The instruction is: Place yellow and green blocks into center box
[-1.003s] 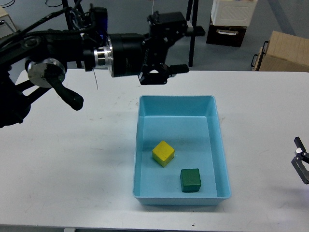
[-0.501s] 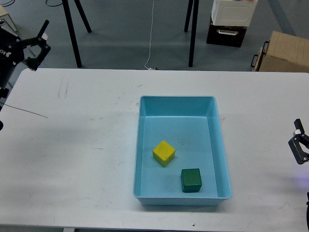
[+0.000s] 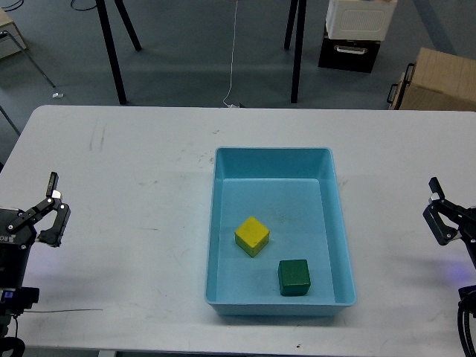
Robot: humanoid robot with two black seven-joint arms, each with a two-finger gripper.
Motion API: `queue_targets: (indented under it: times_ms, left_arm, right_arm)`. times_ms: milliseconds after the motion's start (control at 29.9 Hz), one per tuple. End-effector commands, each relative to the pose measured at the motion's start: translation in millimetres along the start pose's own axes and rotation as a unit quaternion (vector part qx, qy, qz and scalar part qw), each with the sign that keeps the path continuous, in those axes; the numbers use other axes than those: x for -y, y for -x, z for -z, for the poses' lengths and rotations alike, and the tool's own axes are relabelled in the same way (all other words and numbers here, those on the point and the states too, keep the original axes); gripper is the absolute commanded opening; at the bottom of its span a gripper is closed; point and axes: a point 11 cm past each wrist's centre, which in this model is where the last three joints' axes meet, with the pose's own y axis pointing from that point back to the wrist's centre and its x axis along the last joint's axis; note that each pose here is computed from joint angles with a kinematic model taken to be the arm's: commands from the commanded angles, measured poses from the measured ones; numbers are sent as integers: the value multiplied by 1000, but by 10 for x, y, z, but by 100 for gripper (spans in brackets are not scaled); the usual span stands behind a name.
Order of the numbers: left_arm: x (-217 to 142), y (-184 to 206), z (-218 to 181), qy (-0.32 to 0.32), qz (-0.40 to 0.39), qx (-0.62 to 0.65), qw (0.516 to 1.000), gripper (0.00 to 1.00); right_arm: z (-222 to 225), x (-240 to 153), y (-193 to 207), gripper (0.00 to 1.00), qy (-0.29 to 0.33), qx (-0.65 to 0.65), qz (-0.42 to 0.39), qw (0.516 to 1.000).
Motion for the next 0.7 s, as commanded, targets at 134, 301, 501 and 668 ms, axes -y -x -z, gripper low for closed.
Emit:
queue_targets:
  times_ms: [134,301,501,668]
  left_arm:
    - [-92,-8,159,-13,-8,-29,999,100]
    - [-82,-3,274,-27,-7,-40,999,100]
    - [-74,2,330,-35,-6,-45,998,100]
    - [-74,2,332,-36,-6,-45,998,100]
  right_arm:
    - [-59,-125,90,100,4,-6,7,1000]
    - [-48,-220,60,100,-3,-4,-3,1000]
    - [17,-290,85,100,-14,-11,-5,1000]
    - [62,-314,89,100,-19,-16,-6,1000]
